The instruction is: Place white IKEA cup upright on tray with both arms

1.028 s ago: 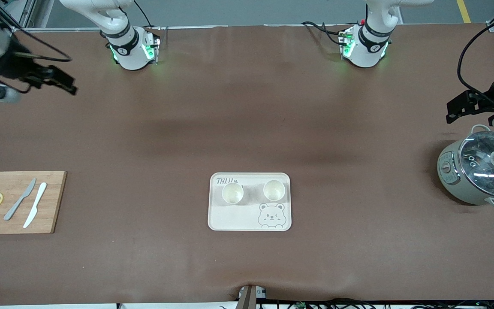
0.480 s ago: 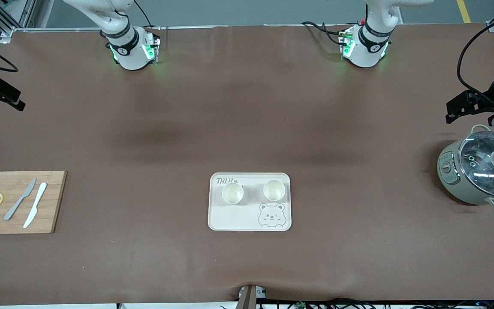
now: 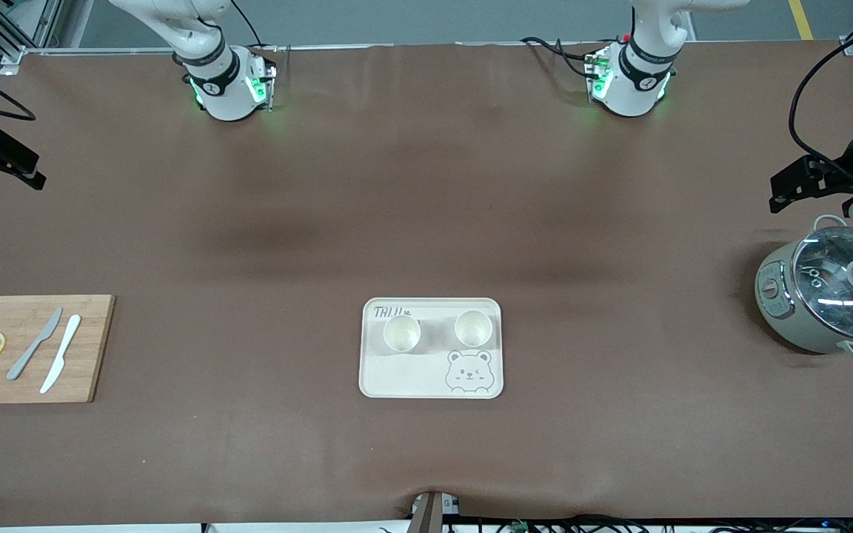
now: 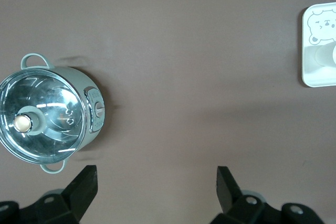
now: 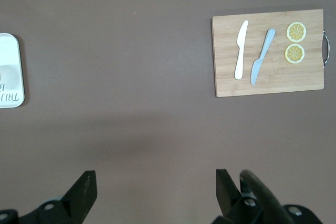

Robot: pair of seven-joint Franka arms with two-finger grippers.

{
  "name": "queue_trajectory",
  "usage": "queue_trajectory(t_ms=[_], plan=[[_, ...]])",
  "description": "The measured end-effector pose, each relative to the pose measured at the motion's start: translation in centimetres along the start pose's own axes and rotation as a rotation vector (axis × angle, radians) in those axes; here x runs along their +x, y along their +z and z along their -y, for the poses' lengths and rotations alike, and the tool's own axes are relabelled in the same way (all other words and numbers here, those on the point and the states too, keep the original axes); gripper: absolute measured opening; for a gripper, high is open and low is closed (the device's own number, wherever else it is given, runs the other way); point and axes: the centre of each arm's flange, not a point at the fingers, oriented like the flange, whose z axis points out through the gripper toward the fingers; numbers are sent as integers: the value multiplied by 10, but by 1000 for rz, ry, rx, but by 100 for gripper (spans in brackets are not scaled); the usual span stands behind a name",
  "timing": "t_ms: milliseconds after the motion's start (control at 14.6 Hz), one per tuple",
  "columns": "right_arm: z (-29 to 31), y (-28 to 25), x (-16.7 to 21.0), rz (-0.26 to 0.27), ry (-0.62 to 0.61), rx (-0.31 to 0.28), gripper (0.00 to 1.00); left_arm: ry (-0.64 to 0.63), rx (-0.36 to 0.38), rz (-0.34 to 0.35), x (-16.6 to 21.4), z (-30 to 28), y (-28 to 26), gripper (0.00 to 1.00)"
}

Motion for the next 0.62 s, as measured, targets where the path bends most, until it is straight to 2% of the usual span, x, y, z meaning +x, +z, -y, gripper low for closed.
queue_trajectory(t_ms=[206, 617], plan=[[2, -2, 0, -10, -10, -1, 100, 2, 0, 0, 0, -1, 0, 100], [14, 13, 6, 16, -33, 2, 100, 3, 0, 0, 0, -2, 0, 100]])
